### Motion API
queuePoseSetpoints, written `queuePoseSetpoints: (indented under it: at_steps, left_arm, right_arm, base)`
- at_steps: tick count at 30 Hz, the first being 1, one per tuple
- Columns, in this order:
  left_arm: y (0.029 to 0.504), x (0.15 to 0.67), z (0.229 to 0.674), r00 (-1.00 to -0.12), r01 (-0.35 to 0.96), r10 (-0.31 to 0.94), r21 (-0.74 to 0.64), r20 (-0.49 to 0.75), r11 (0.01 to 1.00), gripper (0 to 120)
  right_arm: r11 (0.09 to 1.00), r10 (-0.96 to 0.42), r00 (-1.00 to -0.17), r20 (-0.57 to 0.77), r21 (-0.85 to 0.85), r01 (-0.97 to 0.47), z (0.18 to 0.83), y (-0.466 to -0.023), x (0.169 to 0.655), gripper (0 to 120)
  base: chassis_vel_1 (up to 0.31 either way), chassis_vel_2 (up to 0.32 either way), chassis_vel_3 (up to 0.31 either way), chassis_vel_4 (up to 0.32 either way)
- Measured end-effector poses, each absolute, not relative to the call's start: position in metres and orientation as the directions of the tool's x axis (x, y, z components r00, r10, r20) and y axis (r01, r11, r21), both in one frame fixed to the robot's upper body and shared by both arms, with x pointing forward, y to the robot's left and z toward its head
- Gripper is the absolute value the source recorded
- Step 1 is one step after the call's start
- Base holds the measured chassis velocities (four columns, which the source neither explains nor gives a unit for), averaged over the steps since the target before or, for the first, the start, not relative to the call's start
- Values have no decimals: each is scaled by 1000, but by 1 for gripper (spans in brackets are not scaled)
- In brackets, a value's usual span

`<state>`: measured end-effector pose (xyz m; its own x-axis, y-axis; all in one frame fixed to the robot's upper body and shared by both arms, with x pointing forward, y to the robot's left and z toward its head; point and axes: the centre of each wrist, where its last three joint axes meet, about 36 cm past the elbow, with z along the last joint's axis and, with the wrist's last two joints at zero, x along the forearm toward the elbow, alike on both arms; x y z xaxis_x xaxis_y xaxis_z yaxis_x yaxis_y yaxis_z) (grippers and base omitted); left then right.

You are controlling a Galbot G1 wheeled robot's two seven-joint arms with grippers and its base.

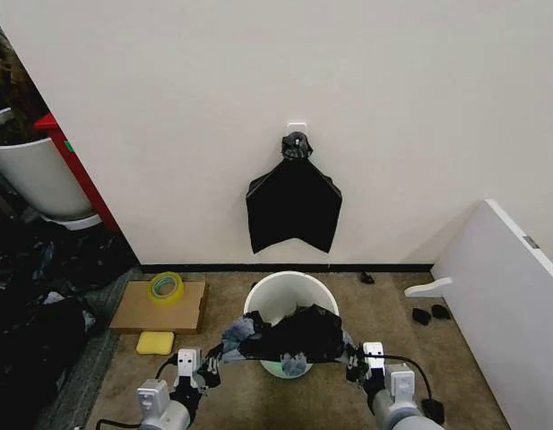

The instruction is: Place the garbage bag over the trash bin.

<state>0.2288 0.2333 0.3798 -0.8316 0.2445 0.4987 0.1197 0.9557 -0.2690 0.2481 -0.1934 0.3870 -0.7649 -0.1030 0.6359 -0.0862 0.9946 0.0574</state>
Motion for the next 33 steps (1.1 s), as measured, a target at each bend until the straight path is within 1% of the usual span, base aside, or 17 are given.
queuePoseSetpoints:
  at_steps: [5, 7, 10, 15, 16, 17, 18, 19, 21, 22, 26, 27, 28, 29, 30, 32, 33]
  left_arm:
    - [235, 234, 371, -828, 116, 236, -257, 509, 959, 0]
    - [235, 244, 365, -832, 108, 225, -251, 507, 962, 0]
    - [231, 259, 365, -845, 90, 214, -264, 490, 960, 0]
    - [229, 267, 368, -850, 84, 211, -272, 483, 959, 0]
    - [229, 267, 368, -848, 83, 210, -271, 486, 959, 5]
    - [230, 265, 369, -845, 81, 210, -270, 492, 959, 13]
    - [230, 265, 369, -845, 81, 210, -270, 492, 959, 13]
    - [230, 262, 370, -840, 81, 211, -269, 500, 960, 18]
    - [231, 256, 372, -836, 81, 209, -262, 508, 962, 27]
    - [231, 256, 372, -836, 81, 209, -262, 508, 962, 27]
    - [233, 247, 375, -843, 75, 189, -237, 504, 969, 44]
    - [233, 247, 375, -843, 75, 189, -237, 504, 969, 44]
    - [233, 244, 376, -844, 70, 184, -237, 504, 969, 47]
    - [233, 240, 378, -846, 65, 183, -244, 500, 968, 55]
    - [232, 237, 379, -848, 64, 184, -249, 497, 966, 60]
    - [232, 231, 383, -849, 69, 194, -262, 491, 963, 68]
    - [232, 231, 383, -849, 69, 194, -262, 491, 963, 68]
  right_arm:
    - [995, -99, -763, 639, 50, -87, 382, -193, 255, 0]
    - [995, -95, -764, 638, 47, -84, 377, -192, 263, 0]
    - [996, -94, -766, 636, 61, -72, 374, -189, 272, 0]
    - [996, -93, -767, 635, 66, -66, 372, -189, 274, 0]
    - [996, -93, -768, 633, 68, -64, 371, -189, 273, 0]
    - [995, -94, -770, 631, 73, -62, 370, -190, 272, 0]
    - [995, -94, -770, 631, 73, -62, 370, -190, 272, 0]
    - [995, -96, -770, 631, 77, -61, 369, -190, 270, 0]
    - [994, -103, -770, 630, 86, -63, 370, -191, 264, 10]
    - [994, -103, -770, 630, 86, -63, 370, -191, 264, 10]
    - [993, -117, -775, 621, 101, -68, 377, -193, 249, 27]
    - [993, -117, -775, 621, 101, -68, 377, -193, 249, 27]
    - [992, -120, -779, 616, 108, -67, 380, -193, 245, 32]
    - [991, -122, -788, 603, 117, -64, 383, -194, 240, 37]
    - [991, -122, -794, 595, 120, -62, 385, -195, 237, 40]
    - [990, -123, -806, 579, 129, -59, 387, -196, 232, 50]
    - [990, -123, -806, 579, 129, -59, 387, -196, 232, 50]
  base:
    - [0, 0, 0, 0]
    - [0, 0, 0, 0]
    - [0, 0, 0, 0]
    - [0, 0, 0, 0]
    - [0, 0, 0, 0]
    - [0, 0, 0, 0]
    - [0, 0, 0, 0]
    - [0, 0, 0, 0]
    - [0, 0, 0, 0]
    - [0, 0, 0, 0]
    - [0, 0, 0, 0]
    - [0, 0, 0, 0]
    - [0, 0, 0, 0]
    - [0, 0, 0, 0]
    - [0, 0, 0, 0]
    - [0, 0, 0, 0]
    - [0, 0, 0, 0]
